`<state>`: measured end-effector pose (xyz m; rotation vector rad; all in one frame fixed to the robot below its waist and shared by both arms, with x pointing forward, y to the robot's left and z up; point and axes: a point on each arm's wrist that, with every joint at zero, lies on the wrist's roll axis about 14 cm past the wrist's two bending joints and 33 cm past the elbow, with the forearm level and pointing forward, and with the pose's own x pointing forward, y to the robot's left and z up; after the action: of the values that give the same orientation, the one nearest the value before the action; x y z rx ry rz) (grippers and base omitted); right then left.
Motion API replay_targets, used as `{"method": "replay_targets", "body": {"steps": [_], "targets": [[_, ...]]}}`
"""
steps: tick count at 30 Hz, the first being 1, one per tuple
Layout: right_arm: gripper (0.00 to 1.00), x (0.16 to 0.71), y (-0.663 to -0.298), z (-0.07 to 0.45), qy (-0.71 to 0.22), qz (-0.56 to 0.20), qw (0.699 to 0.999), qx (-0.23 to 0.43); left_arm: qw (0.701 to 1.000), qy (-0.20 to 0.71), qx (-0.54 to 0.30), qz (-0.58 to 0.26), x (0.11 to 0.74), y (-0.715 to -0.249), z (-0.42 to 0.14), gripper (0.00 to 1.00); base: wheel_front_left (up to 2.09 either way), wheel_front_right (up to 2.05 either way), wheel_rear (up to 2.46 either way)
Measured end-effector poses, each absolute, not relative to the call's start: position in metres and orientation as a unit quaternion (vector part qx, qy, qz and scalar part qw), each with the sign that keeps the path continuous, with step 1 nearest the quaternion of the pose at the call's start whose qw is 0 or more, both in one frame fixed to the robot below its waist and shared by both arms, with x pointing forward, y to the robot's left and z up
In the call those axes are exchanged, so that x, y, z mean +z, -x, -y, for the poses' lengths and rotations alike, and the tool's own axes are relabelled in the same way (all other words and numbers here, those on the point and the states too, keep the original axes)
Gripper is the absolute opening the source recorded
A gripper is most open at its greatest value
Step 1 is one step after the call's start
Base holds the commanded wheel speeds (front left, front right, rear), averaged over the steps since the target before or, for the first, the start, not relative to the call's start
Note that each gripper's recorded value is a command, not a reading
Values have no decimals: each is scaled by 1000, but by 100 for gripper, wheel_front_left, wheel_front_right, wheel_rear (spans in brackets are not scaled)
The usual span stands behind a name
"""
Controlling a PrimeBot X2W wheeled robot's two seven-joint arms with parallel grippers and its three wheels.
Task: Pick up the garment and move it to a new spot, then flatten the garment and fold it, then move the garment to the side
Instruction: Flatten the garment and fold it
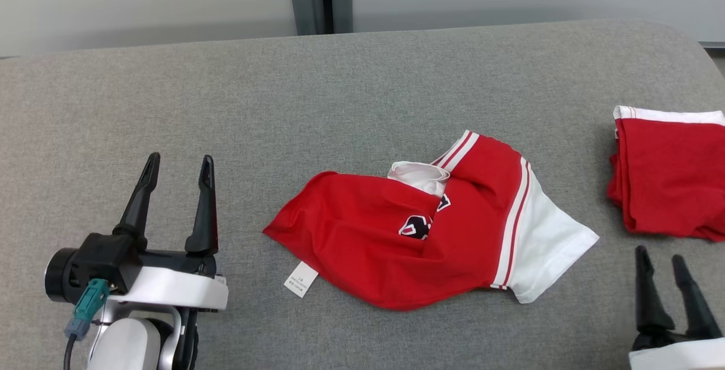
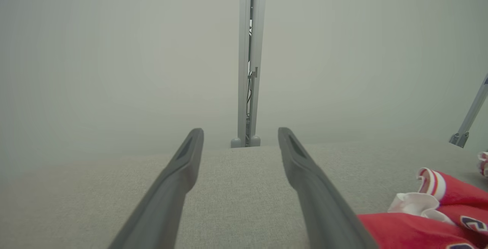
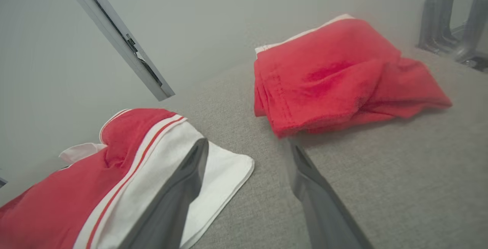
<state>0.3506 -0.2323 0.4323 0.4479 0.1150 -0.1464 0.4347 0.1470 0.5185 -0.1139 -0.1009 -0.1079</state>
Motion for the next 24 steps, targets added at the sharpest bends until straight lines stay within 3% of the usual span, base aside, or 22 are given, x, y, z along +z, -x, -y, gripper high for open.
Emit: {"method": "replay_targets", "body": {"steps": [6,12,24], "targets": [[100,485,-363,260,-155,26,984,-79,996,53,-50,54,521,-433,-150,100,0,0,0],[100,528,-377,245,-95,81,992,-37,996,46,-45,59,525,-426,-153,100,0,0,0],[100,536,-379,193,-71,54,996,29,998,45,-40,34,515,-390,-154,100,0,0,0]]}}
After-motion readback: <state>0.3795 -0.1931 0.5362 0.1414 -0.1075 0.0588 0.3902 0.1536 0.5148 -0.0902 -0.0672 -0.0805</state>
